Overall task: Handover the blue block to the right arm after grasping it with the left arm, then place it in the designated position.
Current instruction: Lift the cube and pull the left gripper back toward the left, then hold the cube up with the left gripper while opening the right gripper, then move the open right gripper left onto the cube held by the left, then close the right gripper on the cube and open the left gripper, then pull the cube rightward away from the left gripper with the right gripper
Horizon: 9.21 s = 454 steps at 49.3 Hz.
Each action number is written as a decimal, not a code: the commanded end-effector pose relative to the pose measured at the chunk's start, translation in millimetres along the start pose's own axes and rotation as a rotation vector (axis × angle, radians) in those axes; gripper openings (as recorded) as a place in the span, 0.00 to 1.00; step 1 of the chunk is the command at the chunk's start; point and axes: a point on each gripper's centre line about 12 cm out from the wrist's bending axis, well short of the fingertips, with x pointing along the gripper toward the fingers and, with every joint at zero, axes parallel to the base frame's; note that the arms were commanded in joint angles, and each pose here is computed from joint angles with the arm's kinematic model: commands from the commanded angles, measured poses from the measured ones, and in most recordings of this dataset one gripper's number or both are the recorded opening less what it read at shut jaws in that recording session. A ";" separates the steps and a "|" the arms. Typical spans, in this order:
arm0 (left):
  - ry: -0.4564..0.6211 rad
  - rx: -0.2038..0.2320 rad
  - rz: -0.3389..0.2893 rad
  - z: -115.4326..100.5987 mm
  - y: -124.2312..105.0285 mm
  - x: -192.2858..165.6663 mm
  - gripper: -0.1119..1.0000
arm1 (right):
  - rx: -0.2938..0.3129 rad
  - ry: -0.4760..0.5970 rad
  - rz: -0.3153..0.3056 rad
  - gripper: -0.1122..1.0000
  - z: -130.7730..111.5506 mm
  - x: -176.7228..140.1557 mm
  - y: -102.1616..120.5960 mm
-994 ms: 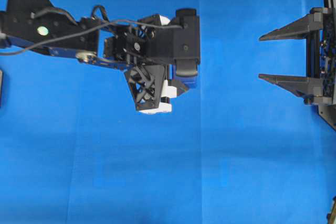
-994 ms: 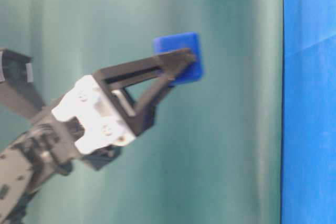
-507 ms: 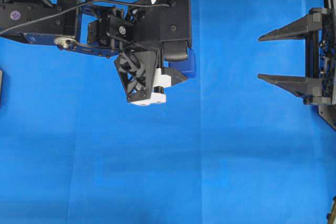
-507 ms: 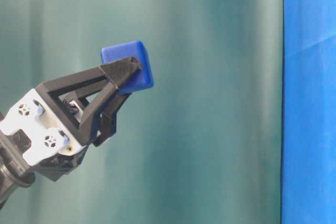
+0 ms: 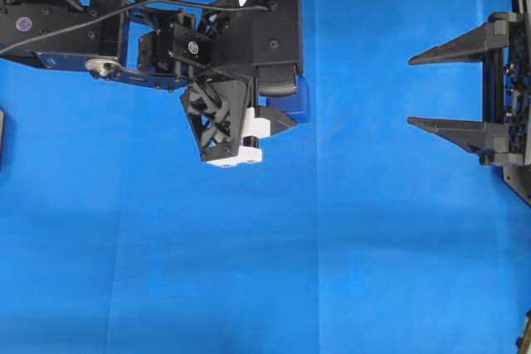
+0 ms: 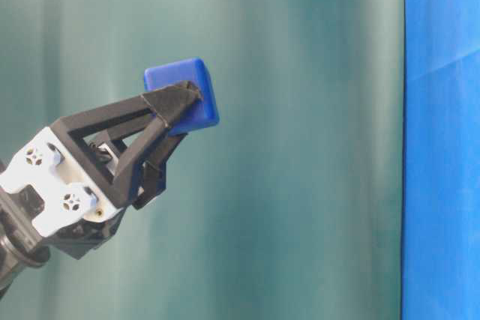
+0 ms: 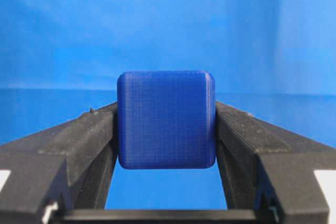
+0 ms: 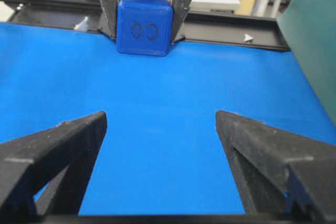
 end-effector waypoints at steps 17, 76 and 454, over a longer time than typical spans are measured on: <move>-0.048 0.000 0.002 10.3 0.9 -16.6 0.53 | 0.003 -0.025 -0.001 0.98 9.6 2.4 0.1; -0.633 -0.009 -0.036 -54.4 -4.4 -81.1 0.53 | -0.024 -0.047 0.005 0.98 17.6 3.8 1.2; -0.723 -0.028 -0.039 -99.6 -1.5 -114.2 0.94 | -1.229 0.083 0.136 0.59 71.9 159.7 18.0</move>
